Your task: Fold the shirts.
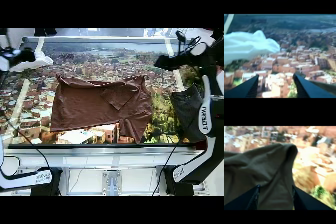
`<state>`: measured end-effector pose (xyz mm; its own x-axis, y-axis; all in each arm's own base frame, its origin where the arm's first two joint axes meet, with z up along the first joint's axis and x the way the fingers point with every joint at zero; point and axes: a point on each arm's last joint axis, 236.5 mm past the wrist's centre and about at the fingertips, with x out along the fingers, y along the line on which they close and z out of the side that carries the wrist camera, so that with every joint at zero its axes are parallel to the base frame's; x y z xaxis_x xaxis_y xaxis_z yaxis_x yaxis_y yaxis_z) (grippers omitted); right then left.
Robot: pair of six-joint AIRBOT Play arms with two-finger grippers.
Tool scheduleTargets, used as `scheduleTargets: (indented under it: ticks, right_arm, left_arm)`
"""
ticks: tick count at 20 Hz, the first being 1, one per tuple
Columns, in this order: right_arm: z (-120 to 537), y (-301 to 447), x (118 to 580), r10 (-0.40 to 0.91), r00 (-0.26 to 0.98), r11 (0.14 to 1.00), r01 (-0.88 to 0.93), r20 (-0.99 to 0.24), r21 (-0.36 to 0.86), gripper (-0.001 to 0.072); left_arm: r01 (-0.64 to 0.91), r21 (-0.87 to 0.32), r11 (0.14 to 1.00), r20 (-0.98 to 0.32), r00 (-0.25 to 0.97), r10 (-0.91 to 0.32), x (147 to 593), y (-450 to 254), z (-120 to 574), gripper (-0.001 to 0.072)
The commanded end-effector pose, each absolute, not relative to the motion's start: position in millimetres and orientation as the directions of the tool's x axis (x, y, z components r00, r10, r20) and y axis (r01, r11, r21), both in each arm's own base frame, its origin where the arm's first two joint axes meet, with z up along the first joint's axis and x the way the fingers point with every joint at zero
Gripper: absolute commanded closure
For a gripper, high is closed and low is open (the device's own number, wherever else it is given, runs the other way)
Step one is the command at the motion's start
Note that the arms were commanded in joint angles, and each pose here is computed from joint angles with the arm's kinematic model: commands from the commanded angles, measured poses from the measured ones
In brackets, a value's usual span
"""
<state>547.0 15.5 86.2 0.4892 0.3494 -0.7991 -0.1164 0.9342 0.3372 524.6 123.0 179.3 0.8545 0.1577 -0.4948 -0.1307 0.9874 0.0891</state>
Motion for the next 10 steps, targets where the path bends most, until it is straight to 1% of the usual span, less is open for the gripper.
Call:
scheduleTargets:
  ticks: [1,3,5,7,8,10]
  right_arm:
    - [84.6,-40.1,473.1,0.265,0.352,0.962,-0.038,-0.898,0.269,0.0272]
    - [67.1,-39.9,446.4,0.292,0.342,0.952,-0.014,-0.893,0.306,0.0272]
    - [42.8,-22.2,423.3,0.345,0.341,0.930,-0.002,-0.874,0.367,0.0271]
    - [23.4,-4.5,405.1,0.395,0.336,0.907,0.006,-0.855,0.422,0.0271]
    - [14.8,1.1,397.3,0.414,0.320,0.896,0.021,-0.852,0.443,0.0271]
    - [7.0,7.3,391.9,0.438,0.305,0.885,0.018,-0.846,0.465,0.0270]
  left_arm:
    - [-0.397,-0.077,0.914,-0.712,0.664,0.229,406.7,180.3,126.9,0.0227]
    - [-0.508,-0.169,0.845,-0.761,0.612,0.215,348.0,179.6,82.9,0.0227]
    - [-0.594,-0.244,0.767,-0.826,0.542,0.156,293.1,158.4,34.6,0.0227]
    - [-0.654,-0.265,0.709,-0.915,0.403,0.030,238.5,127.4,-12.1,0.0227]
    - [-0.686,-0.281,0.671,-0.942,0.332,-0.056,215.8,110.9,-29.9,0.0226]
    - [-0.733,-0.306,0.608,-0.950,0.276,-0.146,195.1,95.7,-51.5,0.0227]
